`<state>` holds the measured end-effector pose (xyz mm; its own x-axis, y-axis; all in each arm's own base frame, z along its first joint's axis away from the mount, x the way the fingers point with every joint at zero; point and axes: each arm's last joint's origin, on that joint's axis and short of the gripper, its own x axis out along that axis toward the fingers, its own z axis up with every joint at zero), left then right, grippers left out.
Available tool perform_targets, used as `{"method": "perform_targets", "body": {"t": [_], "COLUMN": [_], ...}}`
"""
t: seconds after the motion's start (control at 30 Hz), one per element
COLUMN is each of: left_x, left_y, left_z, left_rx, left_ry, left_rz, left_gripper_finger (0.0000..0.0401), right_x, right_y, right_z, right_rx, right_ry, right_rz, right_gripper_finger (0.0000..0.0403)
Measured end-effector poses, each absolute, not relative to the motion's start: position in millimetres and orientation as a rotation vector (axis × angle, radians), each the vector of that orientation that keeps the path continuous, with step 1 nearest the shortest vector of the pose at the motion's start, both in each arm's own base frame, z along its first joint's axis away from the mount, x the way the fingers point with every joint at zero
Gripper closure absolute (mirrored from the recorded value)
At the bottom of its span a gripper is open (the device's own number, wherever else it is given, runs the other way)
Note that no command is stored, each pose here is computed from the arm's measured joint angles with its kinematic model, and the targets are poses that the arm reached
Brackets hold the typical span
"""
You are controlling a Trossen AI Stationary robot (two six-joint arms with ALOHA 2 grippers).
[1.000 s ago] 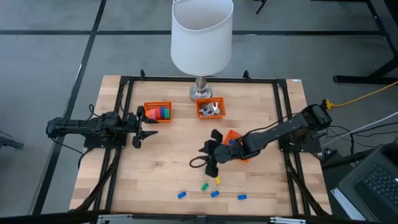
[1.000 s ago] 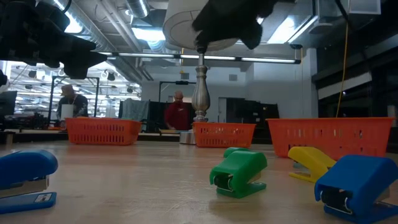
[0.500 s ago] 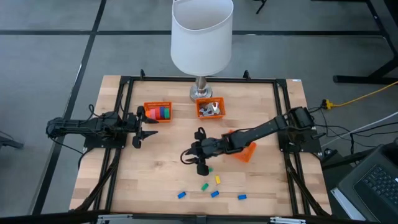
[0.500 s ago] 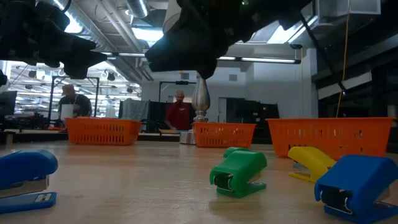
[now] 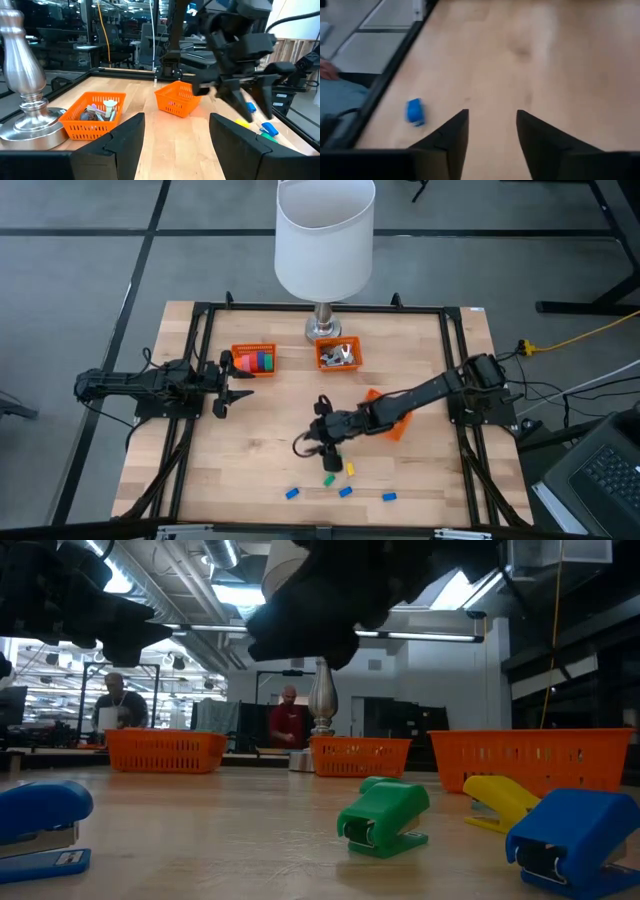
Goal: Pick and place Stapler, Stapler remover, tape
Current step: Put the green stapler into the bottom orange bin
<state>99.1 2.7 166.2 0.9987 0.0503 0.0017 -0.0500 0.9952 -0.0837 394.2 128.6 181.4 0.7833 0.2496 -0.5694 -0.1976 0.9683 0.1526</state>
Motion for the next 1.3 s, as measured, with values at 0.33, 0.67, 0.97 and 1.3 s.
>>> {"method": "perform_targets", "body": {"t": [0.33,0.67,0.97,1.3], "left_x": [99,99,99,99], "left_y": [3,3,3,3], "left_z": [166,166,166,166], "left_rx": [-0.084,-0.084,-0.084,-0.084], "left_ry": [-0.004,-0.004,-0.004,-0.005], "left_rz": [0.051,0.051,0.05,0.05], "left_gripper_finger": [0.0182,0.0182,0.0182,0.0182], "right_x": [377,356,350,349], "right_y": [165,178,175,175], "right_z": [178,164,158,158], "right_rx": [0.102,-0.096,-0.106,-0.024], "right_ry": [0.67,0.814,0.904,0.909], "right_rz": [0.22,0.106,0.097,0.059], "right_gripper_finger": [0.016,0.0174,0.0187,0.0188]}}
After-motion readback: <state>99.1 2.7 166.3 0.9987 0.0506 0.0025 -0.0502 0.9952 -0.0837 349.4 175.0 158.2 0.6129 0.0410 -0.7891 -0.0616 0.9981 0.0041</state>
